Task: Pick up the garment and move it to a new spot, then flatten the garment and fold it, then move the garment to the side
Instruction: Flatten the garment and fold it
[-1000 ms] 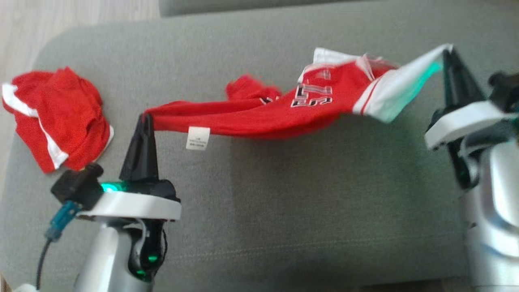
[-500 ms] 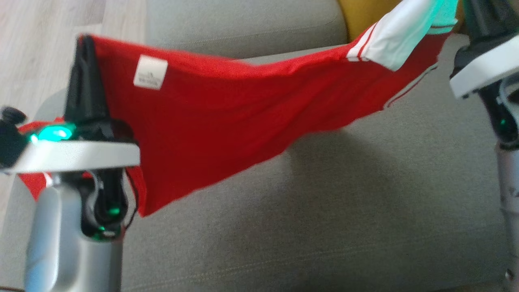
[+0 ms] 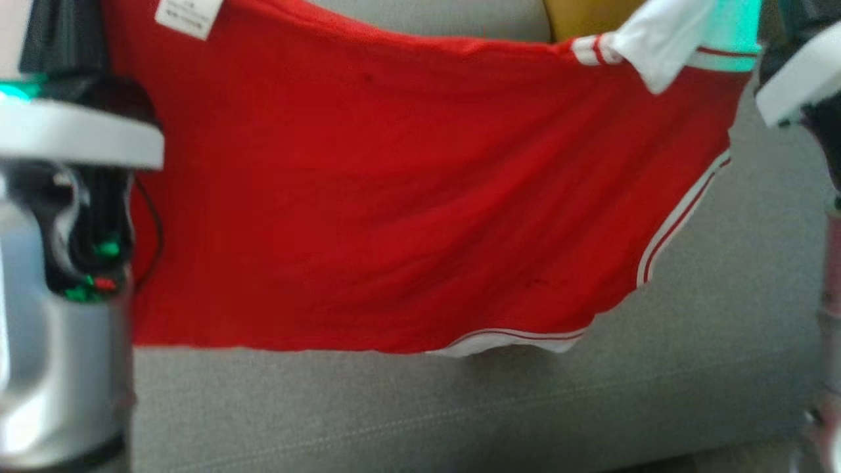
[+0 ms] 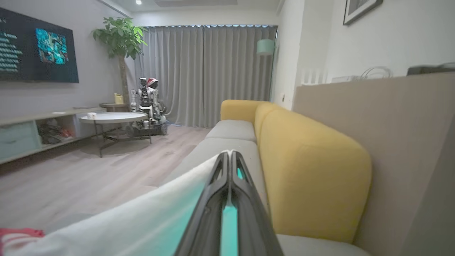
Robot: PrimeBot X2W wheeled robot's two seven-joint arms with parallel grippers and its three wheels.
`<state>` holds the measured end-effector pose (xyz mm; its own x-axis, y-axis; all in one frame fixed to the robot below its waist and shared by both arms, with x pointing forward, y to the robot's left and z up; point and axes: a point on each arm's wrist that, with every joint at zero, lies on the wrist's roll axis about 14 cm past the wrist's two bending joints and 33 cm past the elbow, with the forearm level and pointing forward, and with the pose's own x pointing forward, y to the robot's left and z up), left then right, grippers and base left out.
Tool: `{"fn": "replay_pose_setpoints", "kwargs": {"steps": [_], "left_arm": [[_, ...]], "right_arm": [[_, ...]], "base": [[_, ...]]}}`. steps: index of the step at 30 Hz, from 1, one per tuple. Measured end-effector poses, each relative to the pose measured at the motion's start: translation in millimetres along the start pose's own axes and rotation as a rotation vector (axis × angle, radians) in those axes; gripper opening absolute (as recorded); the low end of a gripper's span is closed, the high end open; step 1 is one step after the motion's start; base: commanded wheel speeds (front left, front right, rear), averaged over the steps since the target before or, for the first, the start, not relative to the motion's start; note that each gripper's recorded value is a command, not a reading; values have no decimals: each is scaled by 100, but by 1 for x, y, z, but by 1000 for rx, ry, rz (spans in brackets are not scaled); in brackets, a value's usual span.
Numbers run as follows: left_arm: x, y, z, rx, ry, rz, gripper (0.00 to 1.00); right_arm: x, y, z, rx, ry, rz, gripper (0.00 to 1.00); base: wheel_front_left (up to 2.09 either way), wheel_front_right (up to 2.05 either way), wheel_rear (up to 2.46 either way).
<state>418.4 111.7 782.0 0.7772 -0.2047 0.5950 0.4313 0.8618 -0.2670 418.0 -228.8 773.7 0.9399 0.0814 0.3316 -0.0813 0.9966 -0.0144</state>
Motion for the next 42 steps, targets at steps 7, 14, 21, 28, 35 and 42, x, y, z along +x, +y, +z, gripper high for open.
{"fn": "replay_pose_setpoints", "kwargs": {"steps": [7, 14, 21, 28, 35, 42], "left_arm": [[67, 47, -64, 75, 196, 4, 0], [152, 74, -102, 76, 89, 10, 0], [175, 106, -146, 56, -6, 53, 0], [143, 115, -244, 70, 209, -1, 0], [54, 122, -325, 89, 489, 11, 0], [-42, 112, -350, 43, 707, 48, 0]], "right_arm": [[78, 3, -41, 108, 138, 14, 0], [180, -18, -10, -25, -76, -50, 0], [226, -28, 10, 31, -408, -100, 0], [234, -8, -181, 126, -5, -76, 0], [155, -13, -317, 215, 362, -144, 0], [75, 3, -364, 226, 663, -127, 0]], "base": [[0, 0, 0], [0, 0, 0], [0, 0, 0], [0, 0, 0], [0, 0, 0], [0, 0, 0]]}}
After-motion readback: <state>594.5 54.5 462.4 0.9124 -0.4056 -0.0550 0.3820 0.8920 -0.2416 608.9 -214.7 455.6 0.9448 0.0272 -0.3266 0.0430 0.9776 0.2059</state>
